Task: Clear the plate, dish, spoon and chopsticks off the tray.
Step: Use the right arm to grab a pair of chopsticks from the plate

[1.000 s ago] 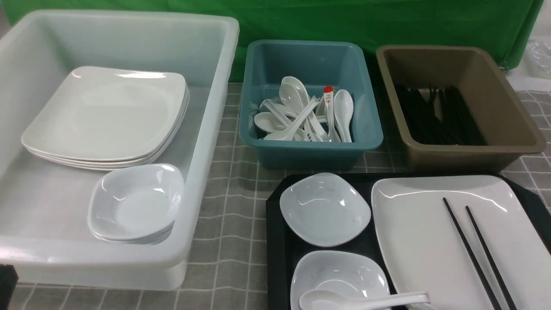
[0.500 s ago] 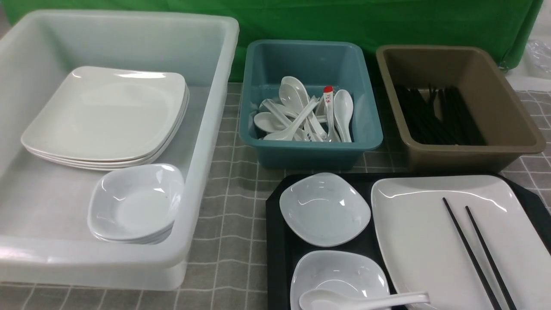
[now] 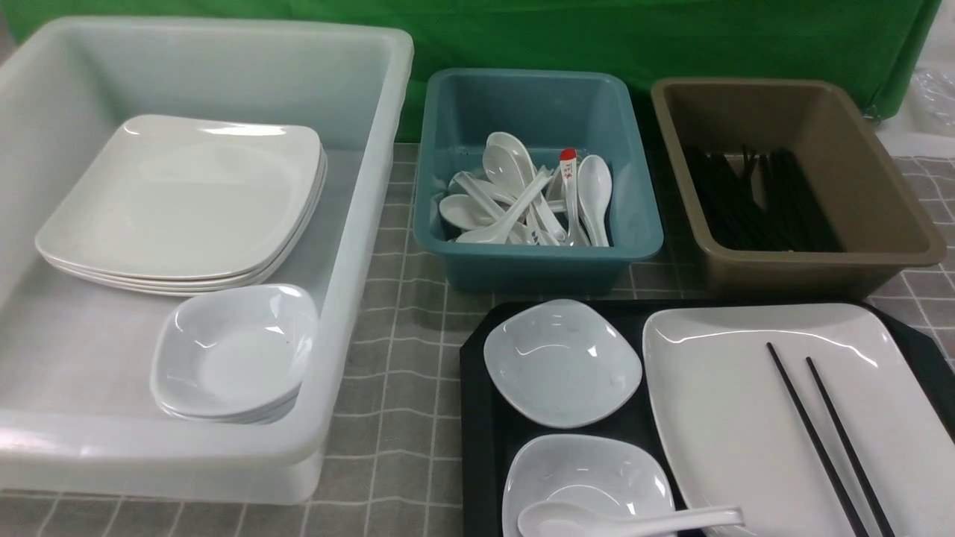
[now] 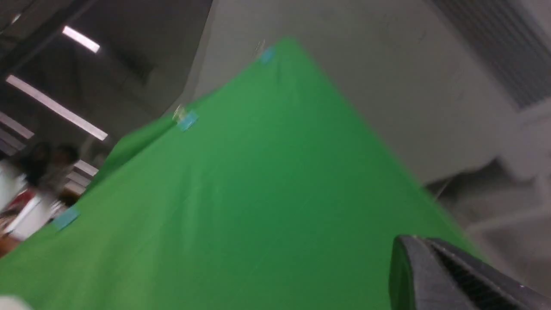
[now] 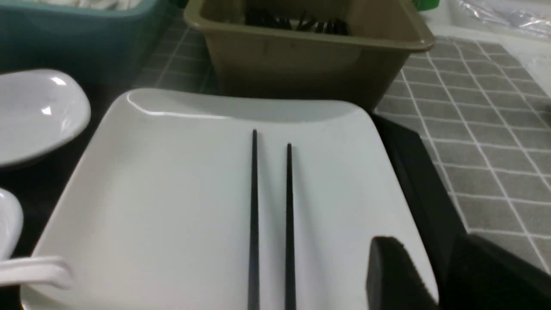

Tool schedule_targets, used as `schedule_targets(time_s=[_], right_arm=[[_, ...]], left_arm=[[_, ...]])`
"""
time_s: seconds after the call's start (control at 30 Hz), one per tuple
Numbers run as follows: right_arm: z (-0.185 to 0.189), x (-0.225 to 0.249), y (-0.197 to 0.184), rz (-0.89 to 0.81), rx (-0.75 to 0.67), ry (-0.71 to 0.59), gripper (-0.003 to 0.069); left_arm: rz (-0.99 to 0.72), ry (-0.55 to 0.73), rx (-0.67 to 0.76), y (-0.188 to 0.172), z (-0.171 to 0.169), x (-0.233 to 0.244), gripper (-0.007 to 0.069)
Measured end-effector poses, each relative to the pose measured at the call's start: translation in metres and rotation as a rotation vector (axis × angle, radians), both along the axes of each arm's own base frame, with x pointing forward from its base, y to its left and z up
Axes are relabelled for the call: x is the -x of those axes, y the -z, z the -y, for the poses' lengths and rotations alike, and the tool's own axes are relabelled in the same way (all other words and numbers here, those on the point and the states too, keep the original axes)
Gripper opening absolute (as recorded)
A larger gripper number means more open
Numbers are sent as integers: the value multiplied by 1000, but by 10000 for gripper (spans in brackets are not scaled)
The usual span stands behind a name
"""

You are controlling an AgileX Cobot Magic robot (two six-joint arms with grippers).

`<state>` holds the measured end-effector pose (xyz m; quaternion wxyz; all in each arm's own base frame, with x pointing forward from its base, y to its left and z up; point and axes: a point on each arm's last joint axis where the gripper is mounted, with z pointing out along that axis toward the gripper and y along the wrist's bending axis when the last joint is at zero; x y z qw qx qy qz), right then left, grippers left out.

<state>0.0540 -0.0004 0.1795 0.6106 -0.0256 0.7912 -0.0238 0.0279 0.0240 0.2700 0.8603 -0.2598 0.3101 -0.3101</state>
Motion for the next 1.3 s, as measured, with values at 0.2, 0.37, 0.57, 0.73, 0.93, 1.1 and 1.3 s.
schedule_targets(time_s=[0.2, 0.37, 0.57, 0.73, 0.93, 1.1, 1.3], right_arm=[[-1, -1, -5, 62, -58, 8, 238], [0, -3, -30, 326, -745, 67, 238], [4, 0, -44, 483, -937, 47, 238], [5, 1, -49, 537, -942, 35, 238], [6, 2, -51, 561, -949, 30, 238], [7, 3, -56, 621, -964, 17, 230], [2, -1, -94, 495, -805, 19, 104]], left_arm=[[52, 73, -60, -73, 8, 14, 3], [-301, 131, -286, -144, 24, -10, 3], [-973, 282, -511, -147, 38, -83, 3], [-1322, 651, -672, -108, 60, -133, 3], [-1343, 865, -731, -89, 74, -157, 3], [-1309, 807, -748, -91, 72, -163, 3], [-1289, 771, -775, -92, 70, -165, 3]])
